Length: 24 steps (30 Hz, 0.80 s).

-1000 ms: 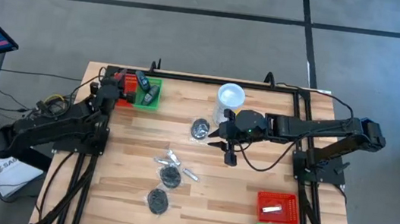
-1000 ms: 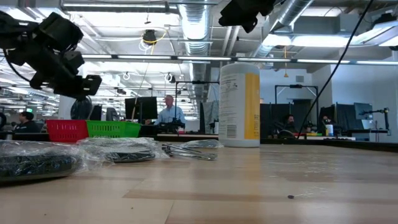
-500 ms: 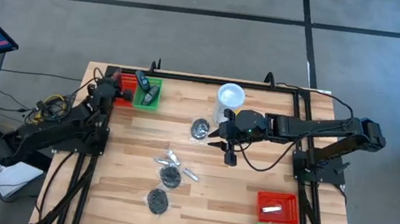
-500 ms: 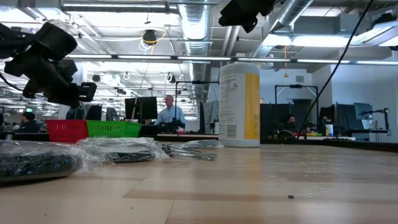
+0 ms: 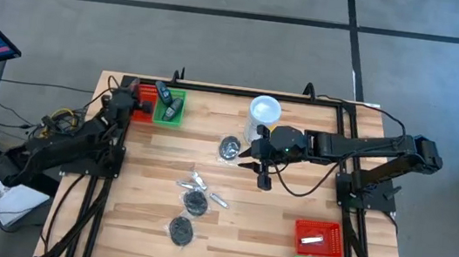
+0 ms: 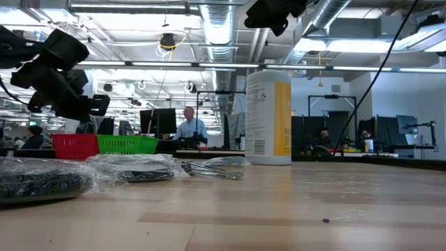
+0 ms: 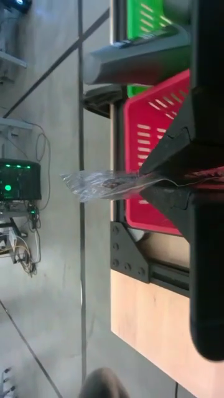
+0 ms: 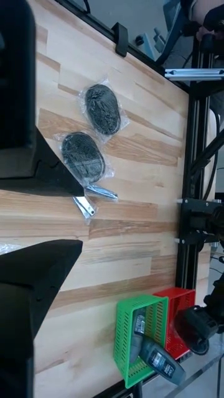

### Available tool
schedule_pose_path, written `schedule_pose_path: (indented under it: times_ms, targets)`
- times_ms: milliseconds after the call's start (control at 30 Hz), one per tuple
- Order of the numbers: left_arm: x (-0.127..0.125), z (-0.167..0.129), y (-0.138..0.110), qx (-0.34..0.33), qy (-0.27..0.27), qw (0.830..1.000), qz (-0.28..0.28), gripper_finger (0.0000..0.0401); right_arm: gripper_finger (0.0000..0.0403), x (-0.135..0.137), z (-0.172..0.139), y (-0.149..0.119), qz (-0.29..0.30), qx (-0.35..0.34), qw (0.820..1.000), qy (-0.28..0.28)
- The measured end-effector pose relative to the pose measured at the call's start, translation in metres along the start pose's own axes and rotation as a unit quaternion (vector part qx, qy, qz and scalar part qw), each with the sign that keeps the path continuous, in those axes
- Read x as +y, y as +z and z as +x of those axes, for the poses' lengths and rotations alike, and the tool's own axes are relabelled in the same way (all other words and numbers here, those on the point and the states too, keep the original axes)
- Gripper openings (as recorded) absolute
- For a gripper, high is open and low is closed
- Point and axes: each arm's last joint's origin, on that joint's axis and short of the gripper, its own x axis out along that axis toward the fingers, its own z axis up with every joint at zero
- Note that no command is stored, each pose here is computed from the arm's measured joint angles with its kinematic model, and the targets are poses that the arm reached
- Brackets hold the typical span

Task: Pick & Place Travel size toiletries
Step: Put the black hairbrush into the top red bin

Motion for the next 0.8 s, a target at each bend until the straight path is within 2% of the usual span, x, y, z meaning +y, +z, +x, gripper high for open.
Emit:
schedule_pose_path:
  times_ms: [167,300,633,800]
  targets:
    - [-0.0028,0.0041,-0.001,0.0,0.005,1.0,0.003,0.0023,0.0112,0.0,0.0,0.0,0.0,0.0,1.0,0.0]
    - [-0.0037,0.0069,-0.0051,0.014,0.013,0.999,0.036,0.0024,0.0112,0.0,0.0,0.0,0.0,0.0,1.0,0.0]
    - [-0.0055,0.0095,-0.0059,0.014,0.016,0.999,0.034,0.0025,0.0112,0.0,0.0,0.0,0.0,0.0,1.0,0.0]
    - [-0.0058,0.0095,-0.0049,0.01,0.014,0.999,0.032,0.0049,0.0112,0.0,0.0,0.0,0.0,0.0,1.0,0.0]
